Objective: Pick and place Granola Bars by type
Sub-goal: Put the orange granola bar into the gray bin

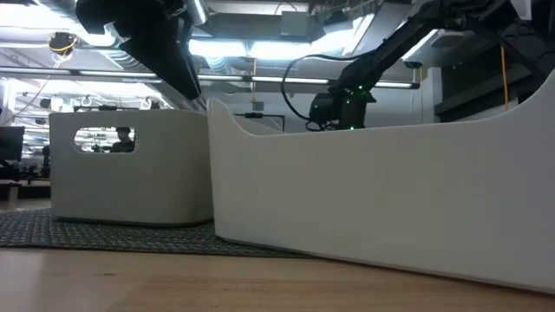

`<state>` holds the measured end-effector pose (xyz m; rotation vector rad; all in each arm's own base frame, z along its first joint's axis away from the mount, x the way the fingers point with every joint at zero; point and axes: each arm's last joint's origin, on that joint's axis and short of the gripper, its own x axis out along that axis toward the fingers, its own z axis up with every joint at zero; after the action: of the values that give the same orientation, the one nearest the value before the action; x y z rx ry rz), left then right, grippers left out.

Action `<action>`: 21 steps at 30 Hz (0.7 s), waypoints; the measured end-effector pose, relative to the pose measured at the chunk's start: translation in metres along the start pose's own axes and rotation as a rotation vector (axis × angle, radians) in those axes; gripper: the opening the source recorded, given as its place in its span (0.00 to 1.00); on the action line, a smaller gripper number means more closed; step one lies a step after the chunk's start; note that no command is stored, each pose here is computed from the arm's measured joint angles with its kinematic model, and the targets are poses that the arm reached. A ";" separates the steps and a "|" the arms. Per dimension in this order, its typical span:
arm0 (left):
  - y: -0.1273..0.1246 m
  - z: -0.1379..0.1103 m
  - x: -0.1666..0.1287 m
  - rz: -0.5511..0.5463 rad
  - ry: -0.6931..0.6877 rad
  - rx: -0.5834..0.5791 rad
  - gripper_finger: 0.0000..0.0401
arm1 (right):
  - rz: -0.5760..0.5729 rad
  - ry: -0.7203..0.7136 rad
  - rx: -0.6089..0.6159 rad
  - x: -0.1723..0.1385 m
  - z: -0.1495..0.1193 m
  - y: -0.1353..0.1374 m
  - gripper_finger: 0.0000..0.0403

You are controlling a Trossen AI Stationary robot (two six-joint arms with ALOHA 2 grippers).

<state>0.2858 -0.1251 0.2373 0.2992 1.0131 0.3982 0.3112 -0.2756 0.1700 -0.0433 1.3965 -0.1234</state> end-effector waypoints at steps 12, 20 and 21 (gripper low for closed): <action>0.000 0.000 0.000 0.000 0.000 0.026 0.28 | 0.050 0.086 -0.063 -0.001 -0.008 0.005 0.73; 0.001 0.000 0.000 0.021 -0.010 0.025 0.28 | 0.026 0.082 -0.117 -0.001 -0.008 0.002 0.73; 0.001 0.000 0.000 0.021 -0.010 0.025 0.28 | 0.021 0.076 -0.119 -0.001 -0.008 0.001 0.73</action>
<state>0.2860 -0.1245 0.2377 0.3343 1.0061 0.4033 0.3033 -0.2744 0.1690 -0.1237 1.4790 -0.0253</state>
